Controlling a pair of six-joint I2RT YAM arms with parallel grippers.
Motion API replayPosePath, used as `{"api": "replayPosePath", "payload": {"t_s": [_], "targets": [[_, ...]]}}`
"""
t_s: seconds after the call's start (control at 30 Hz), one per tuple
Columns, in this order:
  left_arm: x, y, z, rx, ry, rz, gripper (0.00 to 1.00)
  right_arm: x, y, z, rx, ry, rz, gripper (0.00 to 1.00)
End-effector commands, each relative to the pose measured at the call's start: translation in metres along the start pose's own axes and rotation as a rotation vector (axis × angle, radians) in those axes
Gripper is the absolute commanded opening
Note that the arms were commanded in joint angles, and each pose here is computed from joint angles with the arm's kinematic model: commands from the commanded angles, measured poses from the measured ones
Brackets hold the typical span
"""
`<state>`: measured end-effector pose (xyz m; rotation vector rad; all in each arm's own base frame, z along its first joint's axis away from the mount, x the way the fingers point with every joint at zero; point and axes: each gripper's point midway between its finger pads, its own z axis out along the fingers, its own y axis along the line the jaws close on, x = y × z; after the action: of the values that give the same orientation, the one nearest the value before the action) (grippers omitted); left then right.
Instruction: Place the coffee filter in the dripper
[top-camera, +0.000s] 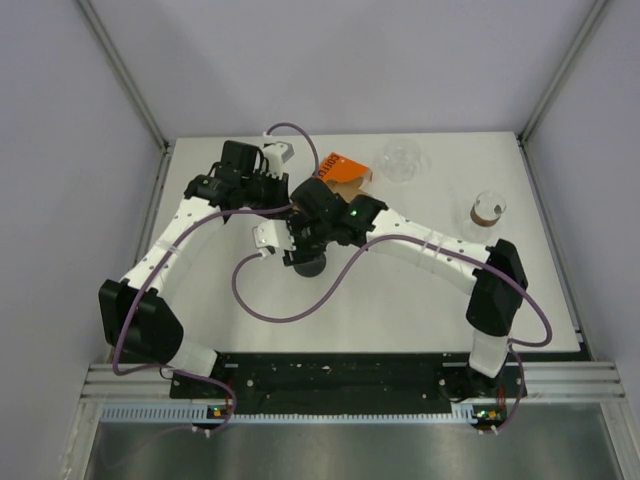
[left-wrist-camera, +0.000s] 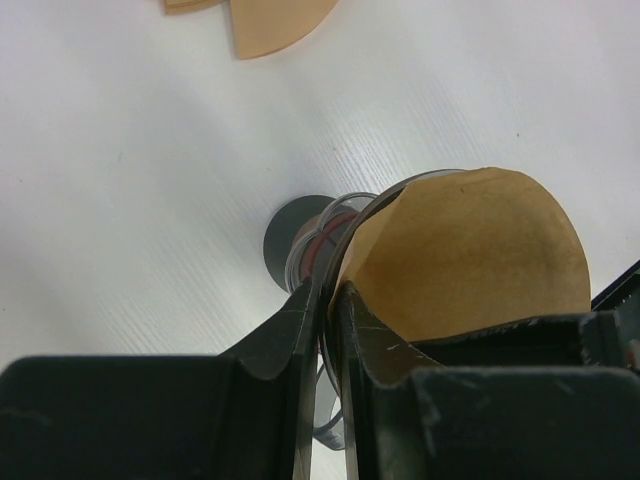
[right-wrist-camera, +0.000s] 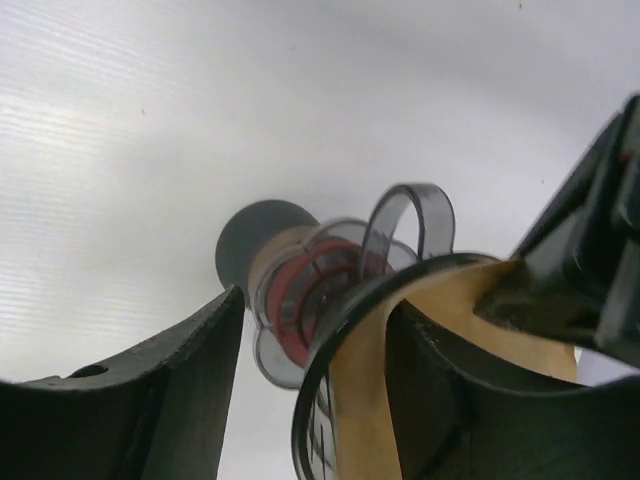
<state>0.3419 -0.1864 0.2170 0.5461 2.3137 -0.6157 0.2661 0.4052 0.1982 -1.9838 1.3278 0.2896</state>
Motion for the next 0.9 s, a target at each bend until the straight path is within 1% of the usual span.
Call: {"api": "replayPosePath", "payload": {"t_s": [0.0,0.1,0.13,0.3,0.43,0.5,0.6,0.87], "targets": [[-0.013,-0.002,-0.006,0.003,-0.052,0.031,0.17,-0.024,-0.009,0.007,0.021,-0.036,-0.042,0.52],[-0.013,-0.001,-0.007,0.000,-0.053,0.032,0.17,-0.024,-0.009,0.010,0.017,-0.033,-0.039,0.40],[-0.013,-0.002,-0.007,0.001,-0.053,0.033,0.17,-0.024,-0.009,0.009,0.018,-0.035,-0.037,0.37],[-0.013,-0.001,-0.006,0.002,-0.051,0.031,0.17,-0.018,-0.008,0.013,0.019,-0.006,-0.023,0.30],[-0.013,-0.002,-0.005,0.004,-0.049,0.032,0.17,-0.011,-0.005,0.016,0.008,0.024,-0.006,0.22],[-0.013,-0.002,-0.005,0.006,-0.050,0.032,0.17,-0.010,-0.003,0.017,-0.002,0.032,0.005,0.15],[-0.013,-0.002,-0.004,0.006,-0.047,0.031,0.17,-0.011,-0.003,0.017,-0.004,0.036,0.016,0.00],[-0.013,-0.001,-0.005,0.005,-0.048,0.030,0.17,-0.005,0.000,0.018,-0.013,0.057,0.045,0.00]]}}
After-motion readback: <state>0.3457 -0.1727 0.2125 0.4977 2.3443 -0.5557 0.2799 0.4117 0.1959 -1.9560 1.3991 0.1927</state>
